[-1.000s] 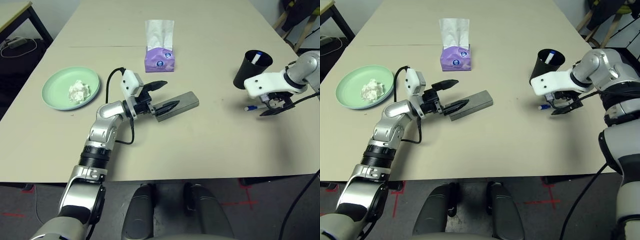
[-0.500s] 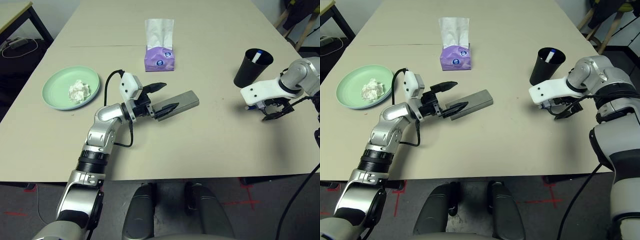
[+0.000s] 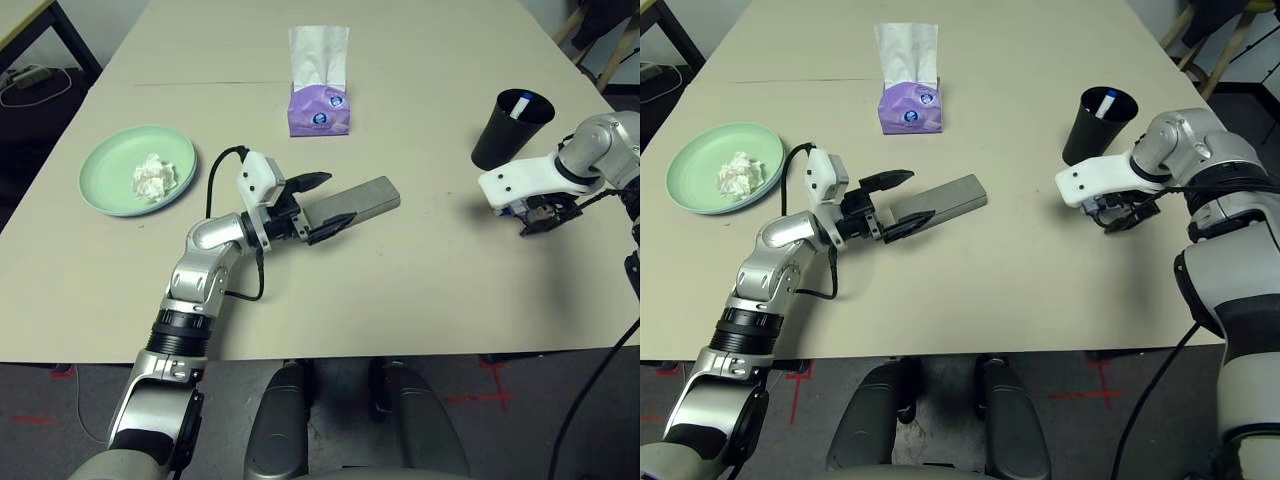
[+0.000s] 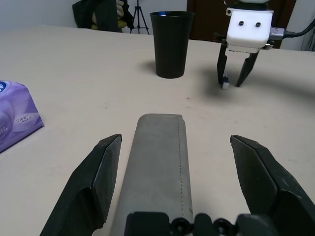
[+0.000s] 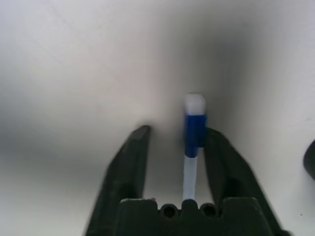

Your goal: Organize and tidy the items on the table.

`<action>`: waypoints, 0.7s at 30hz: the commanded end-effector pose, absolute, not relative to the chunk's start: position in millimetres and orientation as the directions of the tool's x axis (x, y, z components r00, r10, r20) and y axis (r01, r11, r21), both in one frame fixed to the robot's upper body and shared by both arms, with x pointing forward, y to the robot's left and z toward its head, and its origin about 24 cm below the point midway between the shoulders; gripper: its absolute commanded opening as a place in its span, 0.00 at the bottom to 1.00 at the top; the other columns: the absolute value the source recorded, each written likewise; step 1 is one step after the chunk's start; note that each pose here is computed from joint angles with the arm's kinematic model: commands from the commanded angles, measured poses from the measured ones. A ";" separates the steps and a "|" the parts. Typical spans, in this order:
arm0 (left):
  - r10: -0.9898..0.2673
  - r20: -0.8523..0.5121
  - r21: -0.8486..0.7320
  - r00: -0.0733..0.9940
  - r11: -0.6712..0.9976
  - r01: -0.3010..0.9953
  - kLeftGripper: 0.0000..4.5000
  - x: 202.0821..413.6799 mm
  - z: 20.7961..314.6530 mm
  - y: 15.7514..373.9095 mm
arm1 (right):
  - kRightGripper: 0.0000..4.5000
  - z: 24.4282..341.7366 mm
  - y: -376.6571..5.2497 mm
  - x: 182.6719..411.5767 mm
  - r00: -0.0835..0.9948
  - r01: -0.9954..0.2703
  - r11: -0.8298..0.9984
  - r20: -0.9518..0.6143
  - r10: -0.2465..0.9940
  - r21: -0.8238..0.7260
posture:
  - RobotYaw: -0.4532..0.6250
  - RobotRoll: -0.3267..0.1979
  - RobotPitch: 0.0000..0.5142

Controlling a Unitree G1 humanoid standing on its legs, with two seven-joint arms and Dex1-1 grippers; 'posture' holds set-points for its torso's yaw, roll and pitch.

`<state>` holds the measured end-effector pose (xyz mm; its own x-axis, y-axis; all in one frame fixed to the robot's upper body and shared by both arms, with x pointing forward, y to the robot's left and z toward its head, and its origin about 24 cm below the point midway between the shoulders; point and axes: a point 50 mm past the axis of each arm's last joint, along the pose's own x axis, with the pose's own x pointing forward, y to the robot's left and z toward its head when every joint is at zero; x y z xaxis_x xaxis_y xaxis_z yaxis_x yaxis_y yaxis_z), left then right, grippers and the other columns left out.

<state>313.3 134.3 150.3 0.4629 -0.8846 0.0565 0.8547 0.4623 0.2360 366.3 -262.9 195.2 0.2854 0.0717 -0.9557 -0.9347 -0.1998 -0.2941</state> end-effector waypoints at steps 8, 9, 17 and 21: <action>-0.889 0.049 0.232 0.456 0.454 0.860 1.00 310.1 148.6 133.3 | 0.08 203.3 -266.8 363.6 0.275 -0.940 -0.180 -0.956 0.100 -0.290 | 0.54 0.62 0.48; -0.890 0.050 0.233 0.453 0.452 0.861 1.00 310.7 148.6 132.7 | 0.08 209.3 -266.2 363.1 0.276 -0.939 -0.175 -0.953 0.123 -0.295 | 0.54 0.62 0.48; -0.896 0.061 0.248 0.439 0.440 0.863 1.00 319.1 153.1 129.0 | 0.08 241.0 -264.9 354.9 0.276 -0.951 -0.021 -0.876 0.395 -0.309 | 0.50 0.62 0.41; -0.900 0.065 0.257 0.431 0.432 0.864 1.00 323.1 155.1 128.2 | 0.08 251.3 -262.9 339.5 0.284 -0.955 0.093 -0.786 0.549 -0.281 | 0.49 0.62 0.39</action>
